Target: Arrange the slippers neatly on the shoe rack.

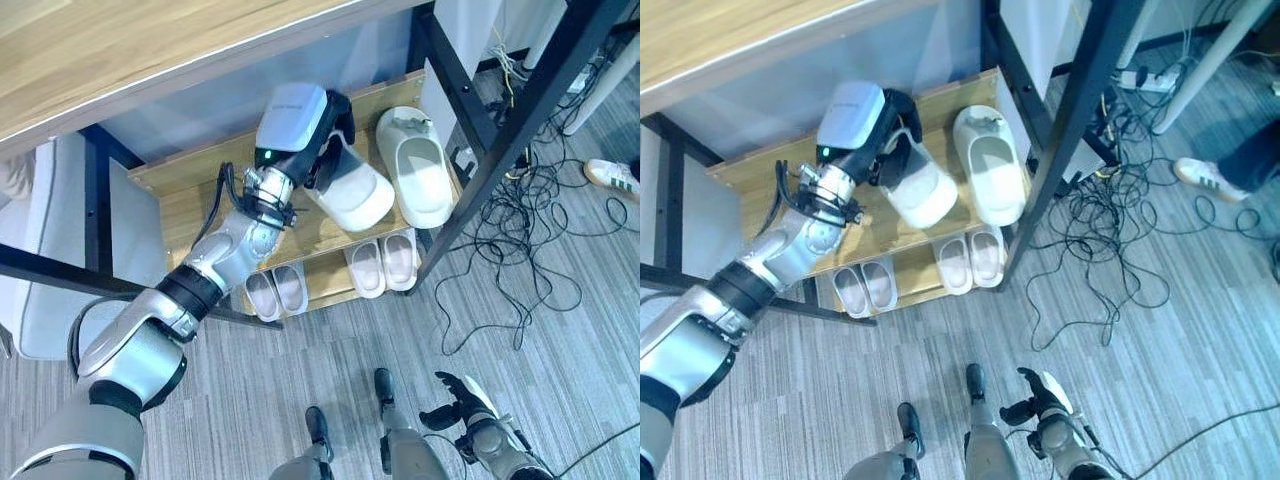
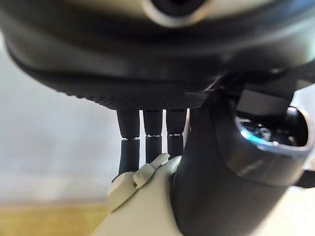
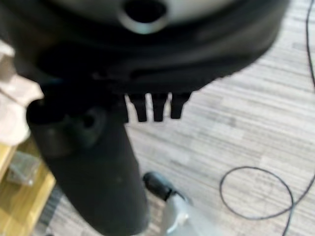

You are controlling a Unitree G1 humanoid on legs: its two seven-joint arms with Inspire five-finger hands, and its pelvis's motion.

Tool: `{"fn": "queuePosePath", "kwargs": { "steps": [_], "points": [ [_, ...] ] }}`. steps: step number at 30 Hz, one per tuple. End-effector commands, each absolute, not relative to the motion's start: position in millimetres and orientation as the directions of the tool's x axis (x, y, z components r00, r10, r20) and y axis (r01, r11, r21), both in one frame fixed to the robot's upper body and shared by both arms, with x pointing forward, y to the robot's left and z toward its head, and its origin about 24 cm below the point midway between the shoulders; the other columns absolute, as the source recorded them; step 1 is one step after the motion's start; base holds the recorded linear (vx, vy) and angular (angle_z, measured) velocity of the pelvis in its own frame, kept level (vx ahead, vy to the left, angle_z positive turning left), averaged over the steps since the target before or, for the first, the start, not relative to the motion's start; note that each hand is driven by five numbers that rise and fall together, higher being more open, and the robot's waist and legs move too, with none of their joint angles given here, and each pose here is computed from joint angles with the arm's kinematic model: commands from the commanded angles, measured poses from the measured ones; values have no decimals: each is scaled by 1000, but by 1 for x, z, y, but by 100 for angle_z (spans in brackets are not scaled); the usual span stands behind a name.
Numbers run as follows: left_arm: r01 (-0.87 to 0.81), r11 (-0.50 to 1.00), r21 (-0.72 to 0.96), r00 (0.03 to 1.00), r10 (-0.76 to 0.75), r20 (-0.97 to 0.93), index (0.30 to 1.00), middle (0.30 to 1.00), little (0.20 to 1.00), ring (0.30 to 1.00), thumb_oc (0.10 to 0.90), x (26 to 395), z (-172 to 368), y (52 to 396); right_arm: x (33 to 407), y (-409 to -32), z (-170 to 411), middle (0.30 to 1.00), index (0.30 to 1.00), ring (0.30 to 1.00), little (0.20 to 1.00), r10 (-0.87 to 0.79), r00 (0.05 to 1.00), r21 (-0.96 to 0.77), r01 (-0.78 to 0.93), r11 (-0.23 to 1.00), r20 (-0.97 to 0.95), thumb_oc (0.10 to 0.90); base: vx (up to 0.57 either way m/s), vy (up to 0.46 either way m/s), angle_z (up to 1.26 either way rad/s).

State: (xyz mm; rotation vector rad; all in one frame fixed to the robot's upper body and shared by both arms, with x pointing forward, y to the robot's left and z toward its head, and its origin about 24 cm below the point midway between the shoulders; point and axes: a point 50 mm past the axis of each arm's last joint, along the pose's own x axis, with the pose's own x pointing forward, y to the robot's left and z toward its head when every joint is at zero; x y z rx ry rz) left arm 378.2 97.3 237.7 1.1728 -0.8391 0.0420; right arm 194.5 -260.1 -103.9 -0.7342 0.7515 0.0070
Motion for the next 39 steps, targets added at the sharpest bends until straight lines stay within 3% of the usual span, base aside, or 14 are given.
{"fn": "queuePosePath", "kwargs": {
  "steps": [1,8,9,10,15,30,39],
  "points": [
    [-619,461,636,548,-326,770,300,300,300,300,400,376,303,99,198,-262,-97,900,900,900,900,-227,783,-621,-242,746,-579,800,3,-10,-13],
    [-647,397,651,536,-370,759,300,300,300,300,400,377,307,96,201,-263,-94,900,900,900,900,-224,794,-624,-233,746,-565,800,-3,-5,-7],
    [-652,369,663,540,-388,747,794,794,794,794,729,378,305,94,201,-263,-94,900,900,900,900,-222,797,-624,-233,746,-562,800,0,0,0],
    [-656,355,667,539,-399,742,900,900,900,900,800,379,305,93,202,-263,-93,900,900,900,900,-220,798,-624,-232,746,-560,800,-36,-9,2],
    [-654,317,687,545,-432,719,900,900,900,900,800,380,303,87,203,-262,-92,900,900,900,900,-210,807,-624,-233,746,-552,800,0,0,0],
    [-554,382,739,606,-424,673,900,900,900,900,800,383,288,89,196,-260,-98,900,900,900,900,-213,787,-601,-234,764,-578,800,-4,1,1],
    [-451,533,715,596,-416,687,900,900,900,900,800,371,284,93,191,-259,-103,900,900,900,900,-224,770,-593,-236,770,-597,800,-1,-3,3]
  ]
}}
